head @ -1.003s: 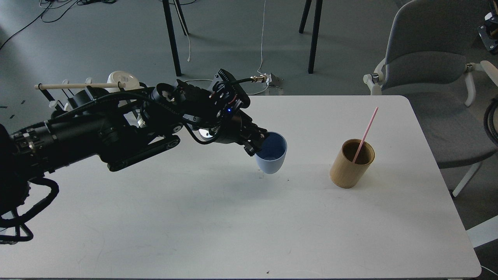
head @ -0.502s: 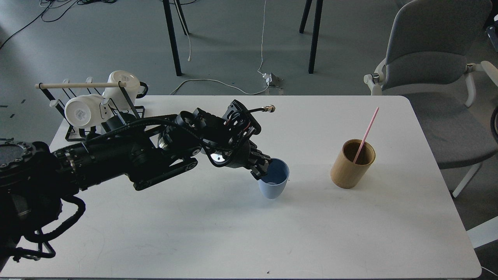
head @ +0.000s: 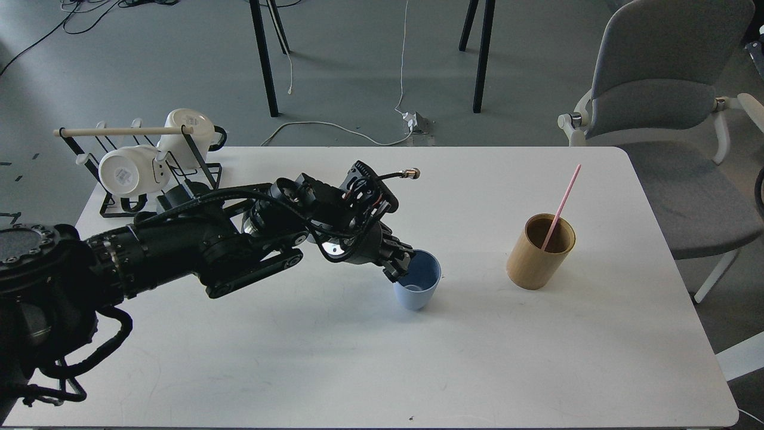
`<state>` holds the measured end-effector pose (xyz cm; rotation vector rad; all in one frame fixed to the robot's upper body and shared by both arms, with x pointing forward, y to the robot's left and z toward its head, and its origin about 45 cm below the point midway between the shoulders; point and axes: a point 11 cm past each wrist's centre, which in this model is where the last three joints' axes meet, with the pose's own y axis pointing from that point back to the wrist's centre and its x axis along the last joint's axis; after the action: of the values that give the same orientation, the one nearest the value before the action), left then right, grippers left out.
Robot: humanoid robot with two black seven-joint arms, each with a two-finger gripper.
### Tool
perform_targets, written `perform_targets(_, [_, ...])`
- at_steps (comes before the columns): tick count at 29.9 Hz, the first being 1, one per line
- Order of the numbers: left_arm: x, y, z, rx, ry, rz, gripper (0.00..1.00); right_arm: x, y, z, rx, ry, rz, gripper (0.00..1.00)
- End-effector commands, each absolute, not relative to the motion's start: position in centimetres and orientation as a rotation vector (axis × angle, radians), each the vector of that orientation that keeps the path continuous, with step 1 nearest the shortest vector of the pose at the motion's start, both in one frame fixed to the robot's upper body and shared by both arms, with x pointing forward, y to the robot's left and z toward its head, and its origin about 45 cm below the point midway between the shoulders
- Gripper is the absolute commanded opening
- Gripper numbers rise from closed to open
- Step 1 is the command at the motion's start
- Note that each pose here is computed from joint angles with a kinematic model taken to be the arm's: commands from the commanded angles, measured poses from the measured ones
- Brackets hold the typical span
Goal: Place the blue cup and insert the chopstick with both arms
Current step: 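Release the blue cup and raise the left arm away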
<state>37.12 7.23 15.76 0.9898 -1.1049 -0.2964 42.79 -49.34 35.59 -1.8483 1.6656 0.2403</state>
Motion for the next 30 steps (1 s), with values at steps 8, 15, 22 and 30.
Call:
perform_targets(8, [37.4,7.7,18.3,0.913,-1.085,-0.227,0.49,42.6,-49.6,35.7,-1.848,1.672,0.233,0.99])
perform_targets(15, [40.7,9.6,25.5,0.689,-0.877,0.096,0.83,41.9,-49.2,36.2,-1.901,1.657,0.223,1.0])
perform_targets(22, [44.0,15.0,33.2,0.231,-0.463,0.485,0.99,40.1,-46.9,37.5,-2.077,1.697,0.208,0.99])
perform_targets(30, [46.4,23.1,36.4,-0.187,-0.024,0.774,0.99,37.7,-43.6,40.7,-2.349,1.75,0.046,0.99])
